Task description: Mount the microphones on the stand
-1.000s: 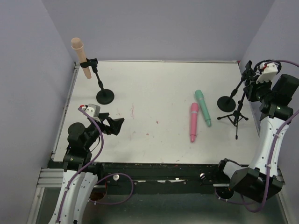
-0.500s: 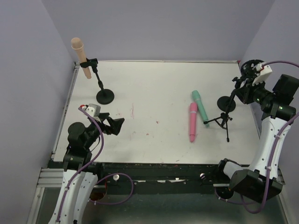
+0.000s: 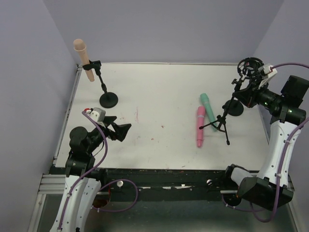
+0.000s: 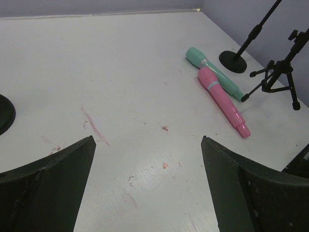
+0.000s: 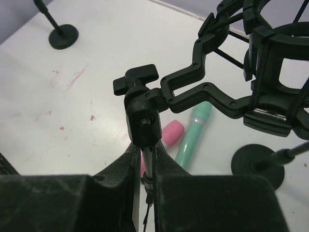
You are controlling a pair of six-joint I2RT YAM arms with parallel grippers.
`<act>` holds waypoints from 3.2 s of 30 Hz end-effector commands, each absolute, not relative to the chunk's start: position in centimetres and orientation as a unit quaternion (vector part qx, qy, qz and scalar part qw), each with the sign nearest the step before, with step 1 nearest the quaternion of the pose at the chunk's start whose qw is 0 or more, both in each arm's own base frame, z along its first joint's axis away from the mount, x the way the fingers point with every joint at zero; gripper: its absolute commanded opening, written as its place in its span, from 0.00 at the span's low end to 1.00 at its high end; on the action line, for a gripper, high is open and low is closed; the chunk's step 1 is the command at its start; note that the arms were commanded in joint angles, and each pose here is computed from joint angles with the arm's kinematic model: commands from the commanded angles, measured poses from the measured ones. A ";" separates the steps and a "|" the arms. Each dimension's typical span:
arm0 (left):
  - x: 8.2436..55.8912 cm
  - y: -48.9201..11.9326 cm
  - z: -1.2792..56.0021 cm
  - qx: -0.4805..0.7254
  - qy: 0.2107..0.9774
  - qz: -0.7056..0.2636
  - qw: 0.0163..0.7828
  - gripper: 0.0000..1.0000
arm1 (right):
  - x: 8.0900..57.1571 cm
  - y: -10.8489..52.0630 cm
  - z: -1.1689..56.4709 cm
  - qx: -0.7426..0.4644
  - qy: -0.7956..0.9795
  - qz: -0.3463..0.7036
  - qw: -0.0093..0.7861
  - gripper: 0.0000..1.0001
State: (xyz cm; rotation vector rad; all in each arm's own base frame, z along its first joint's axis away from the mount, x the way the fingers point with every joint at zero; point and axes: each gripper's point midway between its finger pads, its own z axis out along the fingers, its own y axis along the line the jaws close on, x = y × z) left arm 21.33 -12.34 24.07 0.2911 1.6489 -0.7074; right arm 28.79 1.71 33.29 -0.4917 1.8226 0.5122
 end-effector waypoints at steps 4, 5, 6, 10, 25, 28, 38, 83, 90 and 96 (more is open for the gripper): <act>20.9 -13.5 25.3 0.157 0.694 -0.335 0.617 0.99 | 28.4 7.5 36.8 -0.283 0.708 0.309 0.568 0.15; 20.9 -13.6 25.2 0.159 0.694 -0.337 0.615 0.99 | 28.6 8.2 36.9 -0.291 0.705 0.317 0.564 0.15; 20.9 -13.7 25.3 0.162 0.693 -0.340 0.614 0.99 | 28.7 8.9 37.0 -0.301 0.700 0.325 0.560 0.15; 20.9 -13.9 25.1 0.166 0.693 -0.346 0.610 0.99 | 29.6 11.9 37.4 -0.339 0.684 0.346 0.545 0.15; 21.1 -13.7 24.9 0.164 0.685 -0.337 0.625 0.99 | 33.3 28.6 38.0 -0.495 0.593 0.380 0.510 0.15; 21.2 -13.4 25.0 0.161 0.680 -0.328 0.636 0.99 | 34.7 30.2 38.3 -0.498 0.580 0.389 0.514 0.15; 21.4 -13.4 24.9 0.162 0.679 -0.325 0.638 0.99 | 37.8 32.9 33.4 -0.521 0.563 0.384 0.513 0.14; 20.1 -13.2 26.4 0.169 0.656 -0.319 0.663 0.99 | 29.3 18.2 26.6 -0.463 0.690 0.294 0.472 0.93; 20.3 -12.5 26.4 0.155 0.662 -0.301 0.668 0.99 | 32.4 11.7 24.5 -0.296 0.793 0.197 0.495 1.00; 20.2 -12.4 26.5 0.153 0.661 -0.298 0.671 0.99 | 31.8 9.8 19.8 -0.197 0.852 0.195 0.444 0.99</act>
